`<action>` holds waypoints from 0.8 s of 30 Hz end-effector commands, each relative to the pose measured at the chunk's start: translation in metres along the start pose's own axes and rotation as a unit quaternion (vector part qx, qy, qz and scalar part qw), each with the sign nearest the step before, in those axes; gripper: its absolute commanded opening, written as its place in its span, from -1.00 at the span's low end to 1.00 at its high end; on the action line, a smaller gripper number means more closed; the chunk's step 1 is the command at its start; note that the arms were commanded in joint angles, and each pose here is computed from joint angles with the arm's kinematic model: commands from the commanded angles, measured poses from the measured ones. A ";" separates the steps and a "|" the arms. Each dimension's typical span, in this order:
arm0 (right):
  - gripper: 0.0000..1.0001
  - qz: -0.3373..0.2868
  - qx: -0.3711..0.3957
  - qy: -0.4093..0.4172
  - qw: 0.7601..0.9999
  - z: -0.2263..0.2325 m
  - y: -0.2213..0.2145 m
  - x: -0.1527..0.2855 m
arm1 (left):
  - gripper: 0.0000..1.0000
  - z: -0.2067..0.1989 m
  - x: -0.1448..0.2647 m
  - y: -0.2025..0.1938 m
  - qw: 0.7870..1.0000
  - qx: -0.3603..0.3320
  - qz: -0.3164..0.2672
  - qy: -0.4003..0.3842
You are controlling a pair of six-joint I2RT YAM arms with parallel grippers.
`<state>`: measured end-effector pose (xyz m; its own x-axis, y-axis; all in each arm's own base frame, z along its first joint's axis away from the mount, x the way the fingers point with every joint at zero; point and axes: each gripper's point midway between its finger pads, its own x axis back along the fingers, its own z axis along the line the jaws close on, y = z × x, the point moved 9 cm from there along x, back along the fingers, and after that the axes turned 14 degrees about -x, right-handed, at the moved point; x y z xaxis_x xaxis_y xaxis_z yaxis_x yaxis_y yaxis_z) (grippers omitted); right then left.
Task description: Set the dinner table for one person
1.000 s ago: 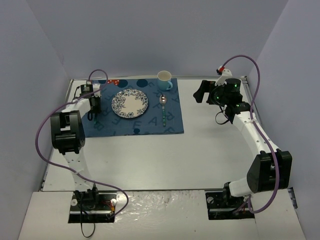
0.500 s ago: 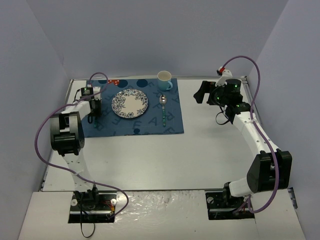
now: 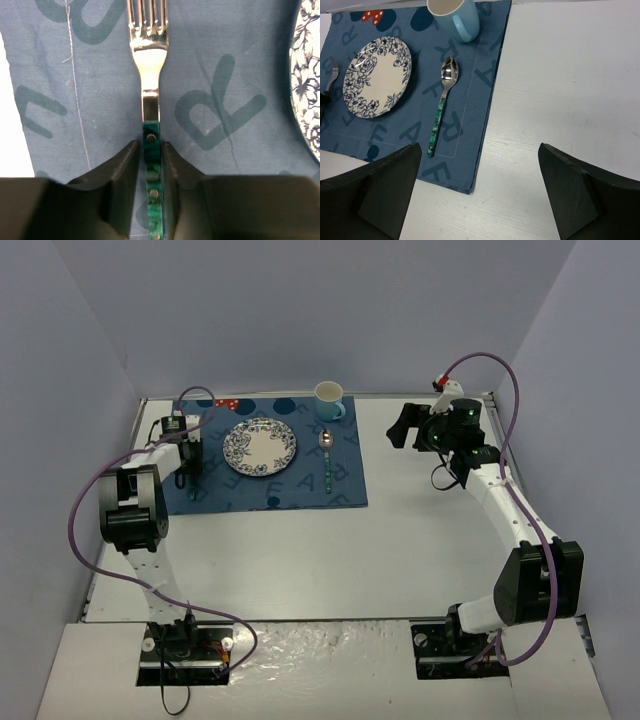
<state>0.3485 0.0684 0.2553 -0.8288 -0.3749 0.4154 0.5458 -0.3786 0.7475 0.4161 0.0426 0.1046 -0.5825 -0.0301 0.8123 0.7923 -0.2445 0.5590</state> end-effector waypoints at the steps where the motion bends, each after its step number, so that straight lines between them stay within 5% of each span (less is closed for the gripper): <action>1: 1.00 -0.042 0.015 0.034 0.998 0.014 0.017 0.013 | -0.45 0.012 0.030 0.024 0.998 0.003 -0.047 0.030; 11: 1.00 -0.075 0.030 0.031 0.996 0.023 0.031 0.038 | -0.02 0.019 0.067 0.049 0.994 0.031 -0.097 0.041; 21: 1.00 -0.212 0.087 -0.070 0.971 0.041 0.077 0.124 | 0.82 0.024 0.235 0.079 0.966 0.104 -0.214 0.104; 24: 1.00 -0.263 0.098 -0.104 0.954 0.044 0.085 0.152 | 0.94 0.016 0.275 0.071 0.964 0.125 -0.206 0.109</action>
<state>0.2909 0.0384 0.3492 -0.9579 -0.1797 0.2238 0.2740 -0.3403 0.8995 0.3656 0.0374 0.2992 -0.8212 -0.1199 0.5579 0.5697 -0.1183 0.8133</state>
